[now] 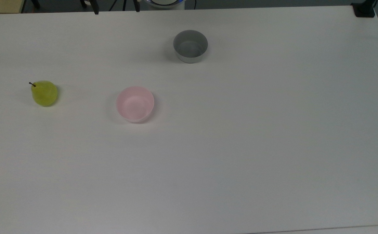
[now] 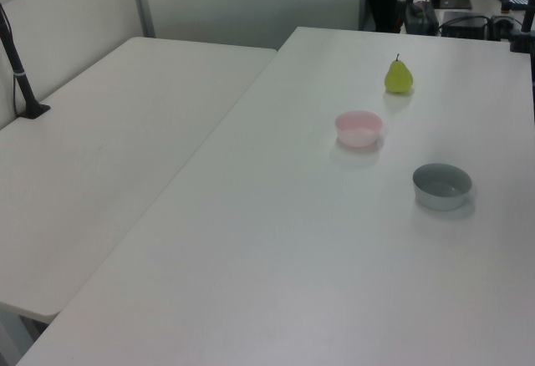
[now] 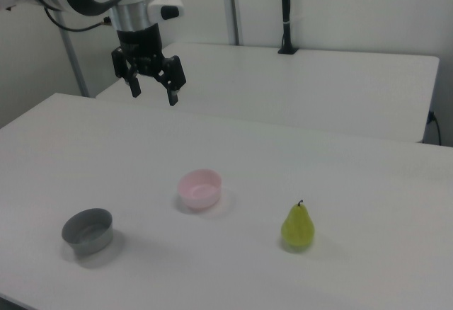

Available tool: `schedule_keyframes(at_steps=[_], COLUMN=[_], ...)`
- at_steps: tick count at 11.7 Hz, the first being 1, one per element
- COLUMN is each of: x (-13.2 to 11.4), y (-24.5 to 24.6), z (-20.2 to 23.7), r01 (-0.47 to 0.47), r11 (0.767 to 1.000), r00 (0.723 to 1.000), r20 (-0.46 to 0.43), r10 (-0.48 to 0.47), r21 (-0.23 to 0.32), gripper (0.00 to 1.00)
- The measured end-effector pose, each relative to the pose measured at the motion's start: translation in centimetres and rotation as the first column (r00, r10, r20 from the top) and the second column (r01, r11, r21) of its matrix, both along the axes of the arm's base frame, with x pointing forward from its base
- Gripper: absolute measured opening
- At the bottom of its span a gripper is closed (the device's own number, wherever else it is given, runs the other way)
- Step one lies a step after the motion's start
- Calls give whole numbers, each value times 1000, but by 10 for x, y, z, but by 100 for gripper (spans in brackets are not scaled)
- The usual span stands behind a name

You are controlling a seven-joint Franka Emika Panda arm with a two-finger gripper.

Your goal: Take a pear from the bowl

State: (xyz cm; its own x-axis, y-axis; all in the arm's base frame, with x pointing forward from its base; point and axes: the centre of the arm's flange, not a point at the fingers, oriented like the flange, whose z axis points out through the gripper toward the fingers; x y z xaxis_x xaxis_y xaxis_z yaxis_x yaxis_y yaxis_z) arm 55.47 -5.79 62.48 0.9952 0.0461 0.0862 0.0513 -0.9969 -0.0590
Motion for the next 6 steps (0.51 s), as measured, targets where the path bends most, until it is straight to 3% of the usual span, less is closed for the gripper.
schedule_keyframes(at_steps=[6], x=[2], y=[8], z=[-8], r01=[-15], r11=[1000], r00=[1000], r20=[-7], r10=[15], r21=[-18], gripper=[100])
